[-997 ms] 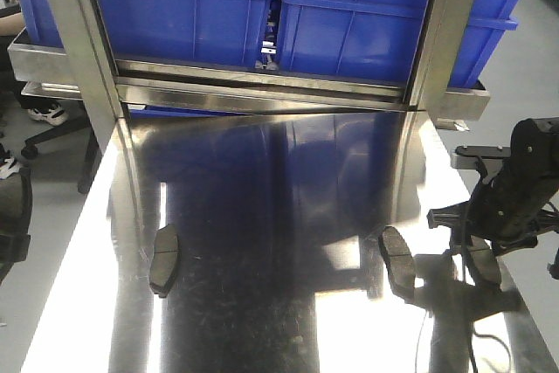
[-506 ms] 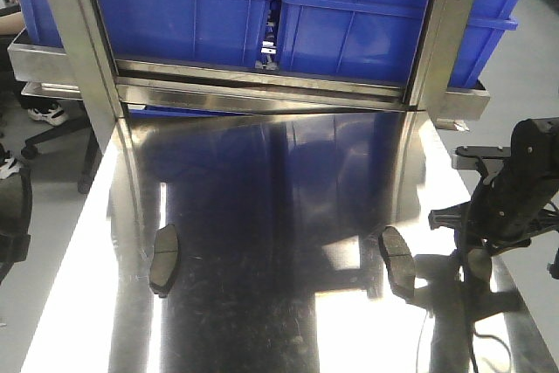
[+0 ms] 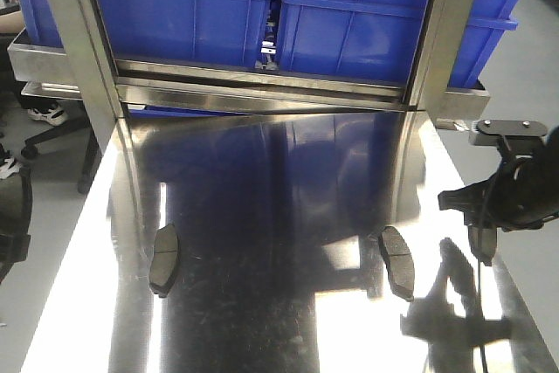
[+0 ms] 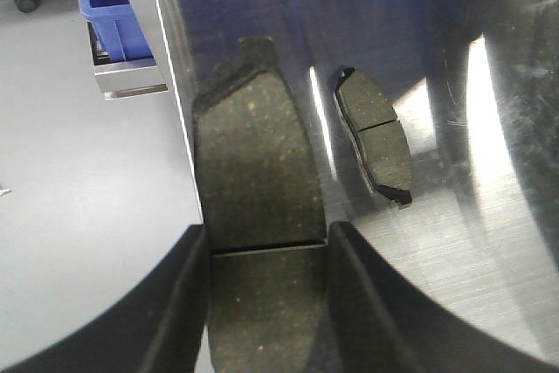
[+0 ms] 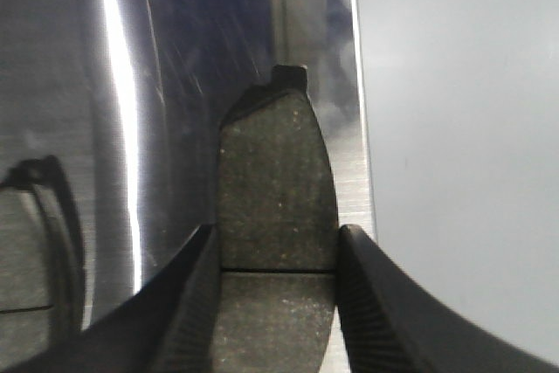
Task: Move and align brake pads A on conveyor
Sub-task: 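Lift the grasped brake pad off the table with the right gripper, then drive the base away from the steel table holding both brake pads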
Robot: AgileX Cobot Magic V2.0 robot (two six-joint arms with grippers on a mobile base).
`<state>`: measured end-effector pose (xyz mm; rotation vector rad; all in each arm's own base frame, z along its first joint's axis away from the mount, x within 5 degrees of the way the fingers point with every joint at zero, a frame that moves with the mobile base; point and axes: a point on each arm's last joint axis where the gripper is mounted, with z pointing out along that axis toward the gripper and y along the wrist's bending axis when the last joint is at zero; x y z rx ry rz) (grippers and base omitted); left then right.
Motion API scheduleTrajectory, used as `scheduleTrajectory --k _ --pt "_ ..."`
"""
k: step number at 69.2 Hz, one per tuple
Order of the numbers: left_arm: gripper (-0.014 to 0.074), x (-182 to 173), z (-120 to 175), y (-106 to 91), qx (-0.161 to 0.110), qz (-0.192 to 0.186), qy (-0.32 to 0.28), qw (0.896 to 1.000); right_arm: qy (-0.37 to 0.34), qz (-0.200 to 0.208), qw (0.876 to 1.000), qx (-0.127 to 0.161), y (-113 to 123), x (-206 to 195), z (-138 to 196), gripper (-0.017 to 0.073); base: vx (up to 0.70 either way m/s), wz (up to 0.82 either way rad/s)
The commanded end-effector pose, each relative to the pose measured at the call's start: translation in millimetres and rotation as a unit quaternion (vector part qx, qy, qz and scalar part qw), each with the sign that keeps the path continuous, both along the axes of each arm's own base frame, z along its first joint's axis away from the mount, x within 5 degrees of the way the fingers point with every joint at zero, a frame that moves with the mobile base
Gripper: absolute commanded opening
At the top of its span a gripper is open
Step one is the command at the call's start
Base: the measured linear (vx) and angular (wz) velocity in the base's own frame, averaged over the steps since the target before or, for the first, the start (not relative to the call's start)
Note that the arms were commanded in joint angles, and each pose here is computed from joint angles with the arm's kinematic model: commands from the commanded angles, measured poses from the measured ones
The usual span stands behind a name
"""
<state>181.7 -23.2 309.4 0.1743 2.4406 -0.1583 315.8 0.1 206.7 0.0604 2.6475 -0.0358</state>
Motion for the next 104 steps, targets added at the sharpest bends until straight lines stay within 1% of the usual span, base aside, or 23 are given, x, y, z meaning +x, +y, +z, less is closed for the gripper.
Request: scheduleTrajectory --k 1,12,19,27,32,38,54,65,104 --pt "0.0163 3.8 15.5 -1.0 -0.010 0.005 -0.055 0.998 -0.111 0.010 0.994 -0.001 0.1 -10.5 33.2 0.0112 0.00 0.00" --pt "0.0163 3.8 15.5 -1.0 -0.010 0.005 -0.055 0.998 -0.164 0.013 0.986 0.000 0.2 -39.7 49.9 0.0112 0.00 0.00" --pt "0.0163 3.8 15.5 -1.0 -0.010 0.005 -0.055 0.998 -0.202 0.014 0.979 0.001 0.3 -61.8 60.4 0.0112 0.00 0.00" --pt "0.0163 3.8 15.5 -1.0 -0.010 0.005 -0.055 0.998 -0.258 0.019 0.966 -0.003 0.3 -83.4 76.1 0.0112 0.00 0.00" --pt "0.0163 3.8 15.5 -1.0 -0.010 0.005 -0.055 0.998 -0.281 0.022 0.960 -0.007 0.0 -93.3 85.0 0.0112 0.00 0.00" --pt "0.0163 3.8 15.5 -1.0 -0.010 0.005 -0.055 0.998 -0.302 0.022 0.953 -0.009 -0.3 -105.3 95.3 0.0112 0.00 0.00" --pt "0.0163 3.8 15.5 -1.0 -0.010 0.005 -0.055 0.998 -0.337 0.020 0.941 -0.010 -0.8 -125.2 113.2 0.0112 0.00 0.00" --pt "0.0163 3.8 15.5 -1.0 -0.010 0.005 -0.055 0.998 -0.345 0.020 0.938 -0.010 -0.8 -128.6 116.4 0.0112 0.00 0.00" --pt "0.0163 3.8 15.5 -1.0 -0.010 0.005 -0.055 0.998 -0.345 0.020 0.938 -0.010 -0.8 -128.6 116.4 0.0112 0.00 0.00"
